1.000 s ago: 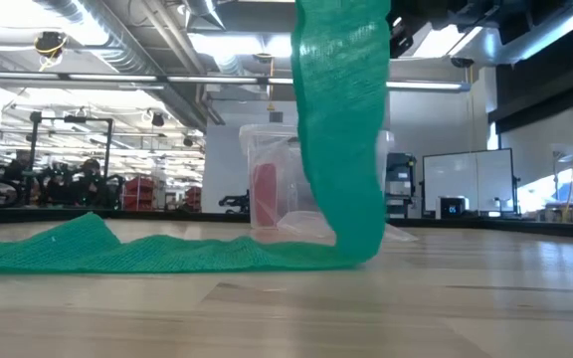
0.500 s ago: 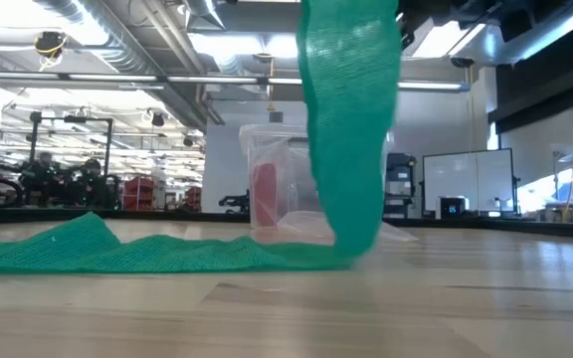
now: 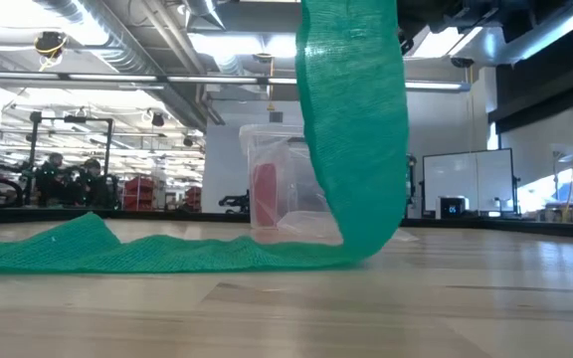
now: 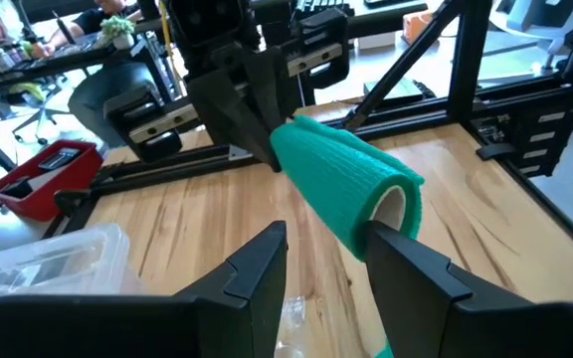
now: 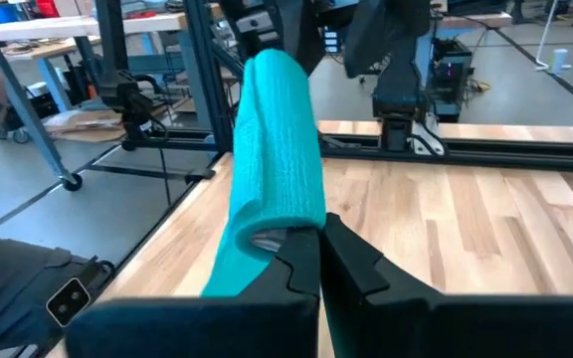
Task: Roll bandage
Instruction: Roll the green bandage
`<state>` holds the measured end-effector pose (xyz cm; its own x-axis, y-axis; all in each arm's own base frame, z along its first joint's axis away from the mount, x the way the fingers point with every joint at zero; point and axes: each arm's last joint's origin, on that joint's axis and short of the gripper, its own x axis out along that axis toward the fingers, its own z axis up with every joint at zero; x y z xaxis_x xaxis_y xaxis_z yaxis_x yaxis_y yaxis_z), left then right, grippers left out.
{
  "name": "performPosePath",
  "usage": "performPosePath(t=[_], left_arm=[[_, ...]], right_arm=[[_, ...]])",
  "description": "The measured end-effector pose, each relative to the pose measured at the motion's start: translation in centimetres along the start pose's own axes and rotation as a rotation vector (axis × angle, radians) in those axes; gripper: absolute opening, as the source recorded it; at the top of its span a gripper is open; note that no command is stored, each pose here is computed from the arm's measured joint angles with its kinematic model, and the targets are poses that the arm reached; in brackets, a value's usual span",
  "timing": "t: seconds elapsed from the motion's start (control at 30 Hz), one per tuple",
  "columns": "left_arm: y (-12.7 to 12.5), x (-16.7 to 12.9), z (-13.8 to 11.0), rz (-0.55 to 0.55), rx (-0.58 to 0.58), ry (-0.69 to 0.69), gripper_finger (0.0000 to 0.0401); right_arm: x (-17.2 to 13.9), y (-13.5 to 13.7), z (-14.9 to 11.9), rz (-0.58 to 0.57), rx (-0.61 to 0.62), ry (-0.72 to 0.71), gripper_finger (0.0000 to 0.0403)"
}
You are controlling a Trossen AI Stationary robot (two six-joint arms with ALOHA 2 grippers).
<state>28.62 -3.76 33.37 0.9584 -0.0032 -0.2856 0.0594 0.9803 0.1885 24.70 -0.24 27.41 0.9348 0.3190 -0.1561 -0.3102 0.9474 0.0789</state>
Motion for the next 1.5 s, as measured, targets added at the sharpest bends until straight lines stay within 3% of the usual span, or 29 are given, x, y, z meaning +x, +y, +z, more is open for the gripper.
performPosePath(t=[0.9,1.33,1.5], left_arm=[[-0.3,-0.6,0.5,0.053,0.017,-0.022,0.0129],[-0.5,0.6,0.3,0.056,0.050,-0.036,0.0129],[-0.5,0.7,0.2,0.063,0.048,-0.031,0.0090]], right_arm=[[0.0,0.1,0.5,0.030,-0.014,-0.045,0.0001],[0.9,-0.2,0.1,0.039,0.007,-0.057,0.0001],[0.9,-0.2,0.0,0.040,0.034,-0.054,0.0004]])
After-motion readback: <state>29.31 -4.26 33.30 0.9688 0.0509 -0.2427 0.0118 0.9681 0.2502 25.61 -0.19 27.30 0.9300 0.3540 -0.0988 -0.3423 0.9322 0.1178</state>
